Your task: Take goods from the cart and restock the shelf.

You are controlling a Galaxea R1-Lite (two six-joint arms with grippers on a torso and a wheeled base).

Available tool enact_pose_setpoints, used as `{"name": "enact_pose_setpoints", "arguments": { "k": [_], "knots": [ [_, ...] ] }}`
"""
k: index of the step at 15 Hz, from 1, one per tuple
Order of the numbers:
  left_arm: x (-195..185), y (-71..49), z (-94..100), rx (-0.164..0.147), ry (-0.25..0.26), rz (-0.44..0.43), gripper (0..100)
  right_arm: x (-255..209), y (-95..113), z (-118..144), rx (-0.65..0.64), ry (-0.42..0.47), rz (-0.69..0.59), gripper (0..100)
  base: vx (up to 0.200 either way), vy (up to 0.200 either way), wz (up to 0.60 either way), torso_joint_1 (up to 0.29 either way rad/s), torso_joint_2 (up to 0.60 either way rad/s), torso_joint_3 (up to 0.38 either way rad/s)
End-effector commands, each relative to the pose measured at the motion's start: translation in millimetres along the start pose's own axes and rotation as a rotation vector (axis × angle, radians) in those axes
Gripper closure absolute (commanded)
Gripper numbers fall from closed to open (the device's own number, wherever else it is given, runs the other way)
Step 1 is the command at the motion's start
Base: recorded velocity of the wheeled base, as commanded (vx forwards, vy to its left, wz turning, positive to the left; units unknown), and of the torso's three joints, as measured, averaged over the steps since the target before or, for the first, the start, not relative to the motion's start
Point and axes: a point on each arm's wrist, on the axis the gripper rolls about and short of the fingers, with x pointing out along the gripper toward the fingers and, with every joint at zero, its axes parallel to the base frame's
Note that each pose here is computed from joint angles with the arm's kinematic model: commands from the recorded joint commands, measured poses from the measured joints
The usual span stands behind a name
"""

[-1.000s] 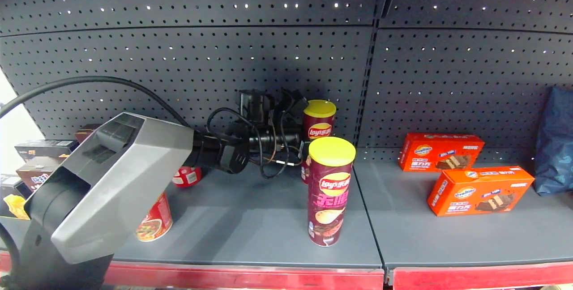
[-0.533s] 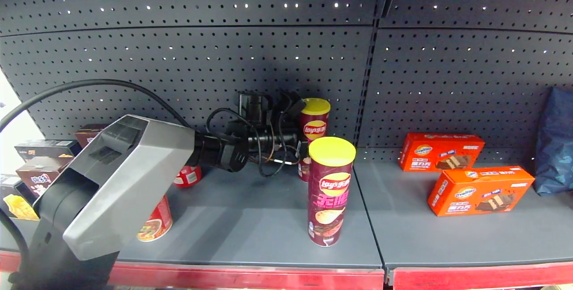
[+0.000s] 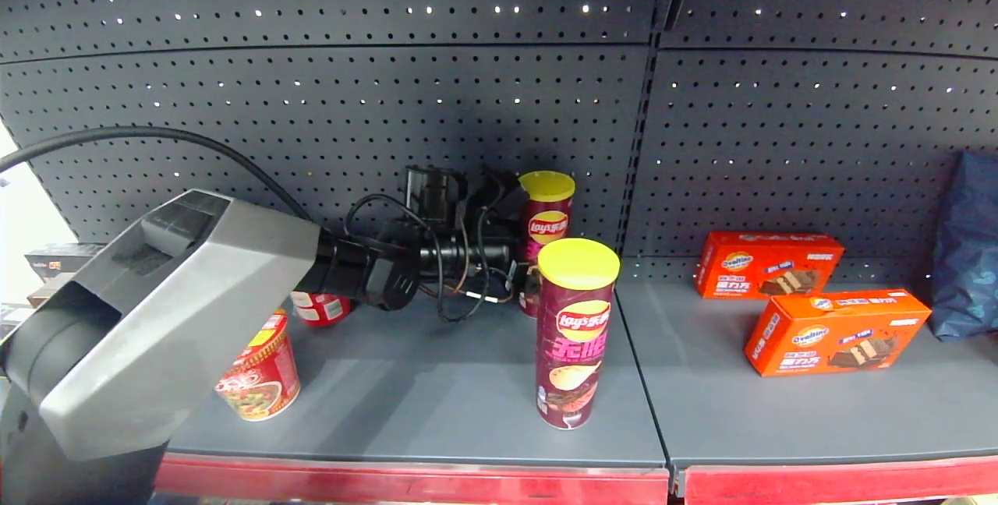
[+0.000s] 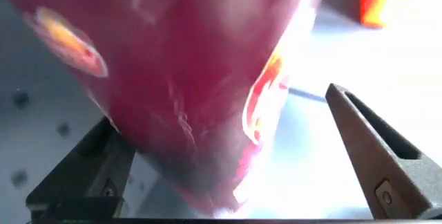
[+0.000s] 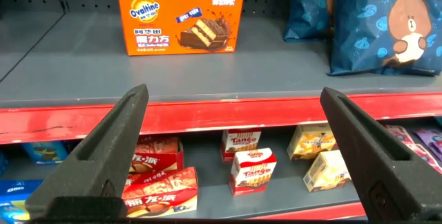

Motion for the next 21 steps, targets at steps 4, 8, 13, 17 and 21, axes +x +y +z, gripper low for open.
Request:
{"name": "enact_pose_setpoints", "arguments": {
  "k": [4,8,13,17,21],
  "knots": [
    [-60.4,-19.6,14.0,0.046,-0.048,0.065,0,0.1,0.0,0.0,0.000,0.001,0.001,0,0.000,0.000,0.00,0.000,0.00,0.000],
    [-99.2,-33.9,34.1,0.042,-0.087,0.107,0,0.1,0.0,0.0,0.000,0.001,0.001,0,0.000,0.000,0.00,0.000,0.00,0.000],
    [-123.6,-43.9,18.1,0.030,-0.077,0.157,0,0.1,0.1,0.1,-0.002,0.001,0.003,0,0.000,0.000,0.00,0.000,0.00,0.000],
    [-103.2,-53.4,10.8,0.003,-0.026,0.238,0,0.1,0.1,0.1,0.000,0.001,0.003,0,0.000,0.000,0.00,0.000,0.00,0.000],
    [-73.9,-62.0,-16.1,-0.109,0.027,0.245,0,0.1,0.0,0.0,-0.020,0.001,0.001,0,0.000,0.000,0.00,0.000,0.00,0.000]
  ]
}}
